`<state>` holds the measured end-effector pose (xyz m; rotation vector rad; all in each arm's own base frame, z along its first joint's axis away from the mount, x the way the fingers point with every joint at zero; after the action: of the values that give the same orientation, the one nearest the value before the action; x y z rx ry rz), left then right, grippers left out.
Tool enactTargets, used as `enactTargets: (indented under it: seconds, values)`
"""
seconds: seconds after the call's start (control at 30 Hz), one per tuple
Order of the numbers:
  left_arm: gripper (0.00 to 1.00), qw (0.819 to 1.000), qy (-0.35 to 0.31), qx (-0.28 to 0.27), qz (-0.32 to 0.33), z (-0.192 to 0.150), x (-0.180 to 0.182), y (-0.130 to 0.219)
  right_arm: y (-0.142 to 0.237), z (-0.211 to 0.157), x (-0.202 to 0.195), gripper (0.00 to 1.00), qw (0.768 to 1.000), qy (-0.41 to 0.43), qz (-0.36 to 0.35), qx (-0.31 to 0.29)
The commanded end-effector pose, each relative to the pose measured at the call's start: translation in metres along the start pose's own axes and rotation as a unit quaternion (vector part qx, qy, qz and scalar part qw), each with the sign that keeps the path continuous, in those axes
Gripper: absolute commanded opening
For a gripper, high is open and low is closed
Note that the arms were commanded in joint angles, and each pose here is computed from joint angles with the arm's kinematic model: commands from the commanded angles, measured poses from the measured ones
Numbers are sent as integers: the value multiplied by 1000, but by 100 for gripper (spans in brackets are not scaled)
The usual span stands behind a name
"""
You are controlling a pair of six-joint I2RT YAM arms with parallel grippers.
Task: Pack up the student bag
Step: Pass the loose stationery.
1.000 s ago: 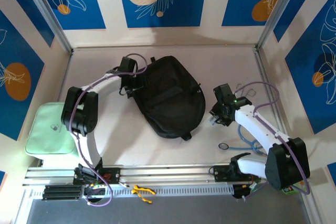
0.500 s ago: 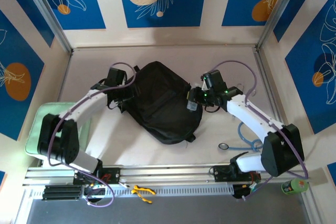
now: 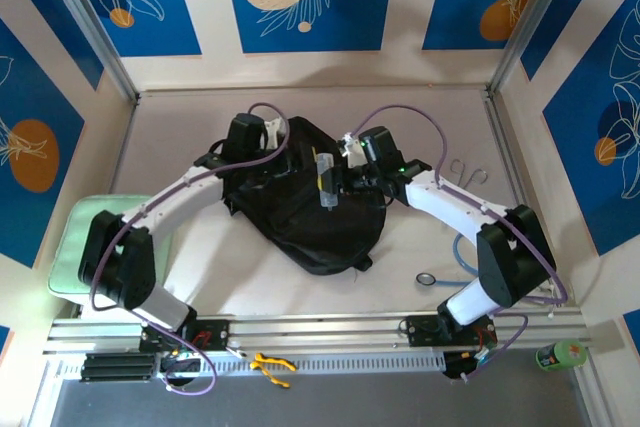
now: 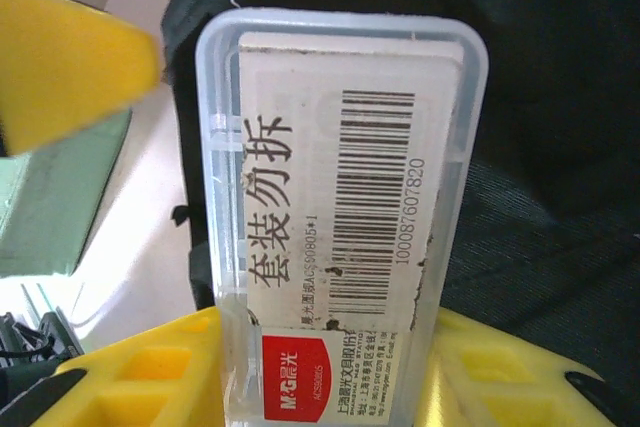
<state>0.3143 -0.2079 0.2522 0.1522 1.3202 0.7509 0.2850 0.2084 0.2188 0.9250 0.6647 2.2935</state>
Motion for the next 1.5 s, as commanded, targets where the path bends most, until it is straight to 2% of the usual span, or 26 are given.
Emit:
enactTargets:
  seconds: [0.0,0.1,0.27,0.37,0.6,0.7,0.8,0.97,1.07,1.27,1.47]
  values:
    - [69,998,-13,12,-66,8,-26,-5,-5,12,10,41,999,33,31,-9]
    - [61,998,-7,25,-57,7,-25,-15,-10,12,14,42,999,39,32,-3]
    - [40,999,14,25,-41,9,-16,-27,-16,13,17,42,999,42,33,3]
    - [34,999,25,18,-26,10,-11,-30,-17,14,17,42,999,40,32,3]
    - [33,999,34,33,-17,9,-5,-39,-18,16,17,41,999,42,33,1]
    - [28,999,32,39,-21,8,-6,-40,-16,17,17,42,999,37,31,-2]
    - [25,997,21,37,-57,13,-10,-35,-5,21,14,50,999,17,47,-14]
    - [24,993,50,6,-102,31,-4,-14,26,22,-4,76,992,-55,87,-75]
    - [24,988,72,-11,-136,38,-3,-2,38,20,-8,82,984,-83,124,-94]
    - [24,972,103,-49,-203,48,-12,14,43,24,-9,82,967,-140,186,-106]
    - [24,958,127,-80,-244,54,-21,21,34,34,-2,81,952,-176,224,-108]
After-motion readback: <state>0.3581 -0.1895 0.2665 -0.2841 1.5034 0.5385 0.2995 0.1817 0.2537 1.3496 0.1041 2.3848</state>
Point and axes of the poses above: each hand's point on the last joint's axis, 136 mm out from that joint toward the fingers, its own y axis back along the fingers, its own x axis along the line the jaws close on, z = x × y, the point moved 10 cm from there along y, back along the fingers, and after that the axes turned 12 degrees about y, right-handed, at the moved point
